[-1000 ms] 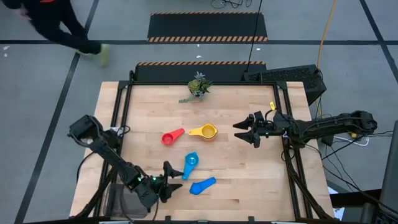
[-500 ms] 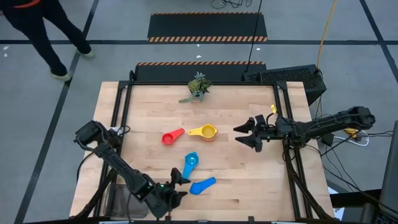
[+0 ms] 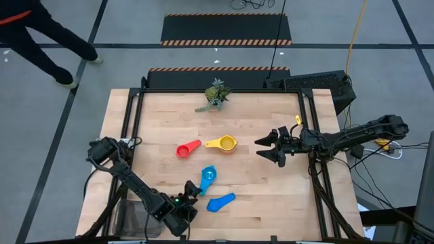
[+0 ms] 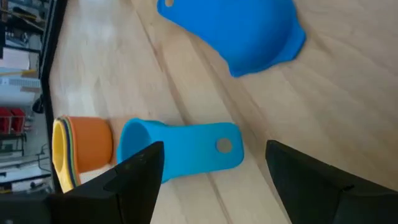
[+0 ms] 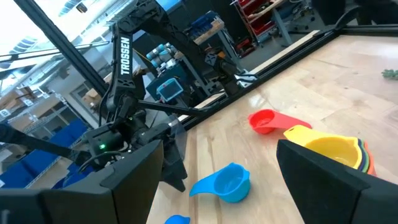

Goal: Nest measuring cups in basket
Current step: Stack the top light blue measuring cup on top of the yellow measuring cup

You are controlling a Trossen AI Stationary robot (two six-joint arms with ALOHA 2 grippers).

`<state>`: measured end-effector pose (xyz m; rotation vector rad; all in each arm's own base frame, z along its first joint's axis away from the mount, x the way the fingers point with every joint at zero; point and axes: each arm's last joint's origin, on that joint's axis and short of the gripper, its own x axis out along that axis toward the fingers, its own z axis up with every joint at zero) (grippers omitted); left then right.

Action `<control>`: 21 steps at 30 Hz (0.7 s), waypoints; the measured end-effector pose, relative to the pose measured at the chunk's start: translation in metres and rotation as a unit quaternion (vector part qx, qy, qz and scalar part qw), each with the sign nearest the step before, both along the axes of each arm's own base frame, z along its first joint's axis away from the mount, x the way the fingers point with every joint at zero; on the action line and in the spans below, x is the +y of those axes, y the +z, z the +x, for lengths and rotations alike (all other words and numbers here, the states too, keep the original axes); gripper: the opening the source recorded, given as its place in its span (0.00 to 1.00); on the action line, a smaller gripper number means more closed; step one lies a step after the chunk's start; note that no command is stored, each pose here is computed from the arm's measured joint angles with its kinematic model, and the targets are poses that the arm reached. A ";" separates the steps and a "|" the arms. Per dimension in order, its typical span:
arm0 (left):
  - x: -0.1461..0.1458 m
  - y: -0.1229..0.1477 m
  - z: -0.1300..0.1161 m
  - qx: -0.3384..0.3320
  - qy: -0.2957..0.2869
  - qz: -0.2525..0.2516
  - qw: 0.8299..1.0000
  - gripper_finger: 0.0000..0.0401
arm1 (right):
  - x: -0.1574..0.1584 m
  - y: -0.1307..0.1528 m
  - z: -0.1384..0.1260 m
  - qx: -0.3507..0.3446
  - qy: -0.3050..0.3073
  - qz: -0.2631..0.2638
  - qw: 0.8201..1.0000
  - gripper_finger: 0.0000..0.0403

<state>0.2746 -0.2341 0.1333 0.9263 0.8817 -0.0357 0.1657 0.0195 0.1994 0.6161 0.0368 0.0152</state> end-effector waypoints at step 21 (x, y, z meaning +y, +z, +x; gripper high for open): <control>0.005 -0.016 0.009 -0.045 0.034 -0.048 0.997 0.70 | 0.003 0.000 0.000 0.002 0.010 0.000 1.000 0.77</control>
